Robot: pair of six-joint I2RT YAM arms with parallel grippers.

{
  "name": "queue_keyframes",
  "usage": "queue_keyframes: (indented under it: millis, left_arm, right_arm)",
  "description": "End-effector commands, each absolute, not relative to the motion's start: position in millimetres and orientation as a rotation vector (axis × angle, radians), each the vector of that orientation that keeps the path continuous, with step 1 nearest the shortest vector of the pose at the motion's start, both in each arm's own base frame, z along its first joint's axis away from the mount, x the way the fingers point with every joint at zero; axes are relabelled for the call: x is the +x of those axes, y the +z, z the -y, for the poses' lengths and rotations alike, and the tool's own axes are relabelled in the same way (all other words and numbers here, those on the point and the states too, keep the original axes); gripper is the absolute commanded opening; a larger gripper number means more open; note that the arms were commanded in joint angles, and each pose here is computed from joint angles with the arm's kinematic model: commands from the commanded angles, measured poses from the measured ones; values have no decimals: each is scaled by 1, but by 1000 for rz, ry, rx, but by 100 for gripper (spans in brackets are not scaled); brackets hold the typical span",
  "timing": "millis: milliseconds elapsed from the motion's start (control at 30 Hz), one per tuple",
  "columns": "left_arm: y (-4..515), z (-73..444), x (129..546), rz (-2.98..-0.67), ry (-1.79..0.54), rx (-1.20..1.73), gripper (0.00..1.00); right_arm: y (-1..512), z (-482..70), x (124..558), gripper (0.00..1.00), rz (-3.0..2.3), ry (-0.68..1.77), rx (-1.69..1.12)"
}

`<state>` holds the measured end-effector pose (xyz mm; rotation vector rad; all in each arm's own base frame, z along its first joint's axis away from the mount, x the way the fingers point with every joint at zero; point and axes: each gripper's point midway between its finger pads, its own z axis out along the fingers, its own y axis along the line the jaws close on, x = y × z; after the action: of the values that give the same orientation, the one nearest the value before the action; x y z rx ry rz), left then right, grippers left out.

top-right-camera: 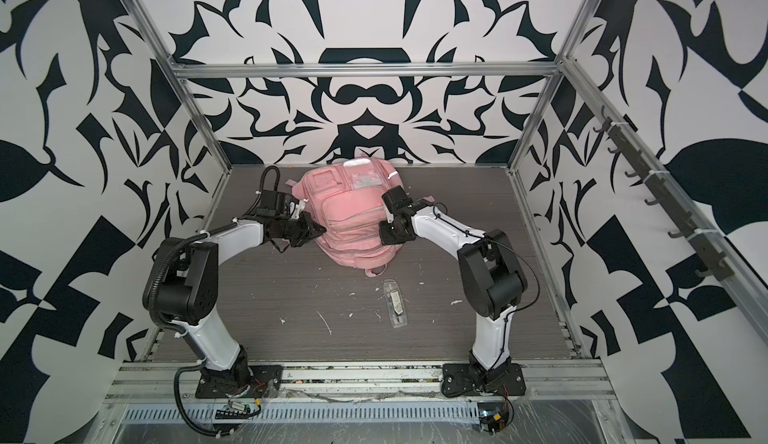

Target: Pack the student bag

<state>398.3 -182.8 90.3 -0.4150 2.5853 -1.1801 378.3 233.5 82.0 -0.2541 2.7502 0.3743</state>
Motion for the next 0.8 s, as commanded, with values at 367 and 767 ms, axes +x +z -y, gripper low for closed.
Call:
queue_keyframes:
  millis: [367, 767]
  left_arm:
    - [103, 184, 452, -2514, -1126, -470, 2]
    - [116, 185, 448, -2507, -1142, -444, 46]
  right_arm:
    - [95, -242, 355, 0, -2757, 345, -279]
    - [102, -307, 349, 0, -2716, 437, -403]
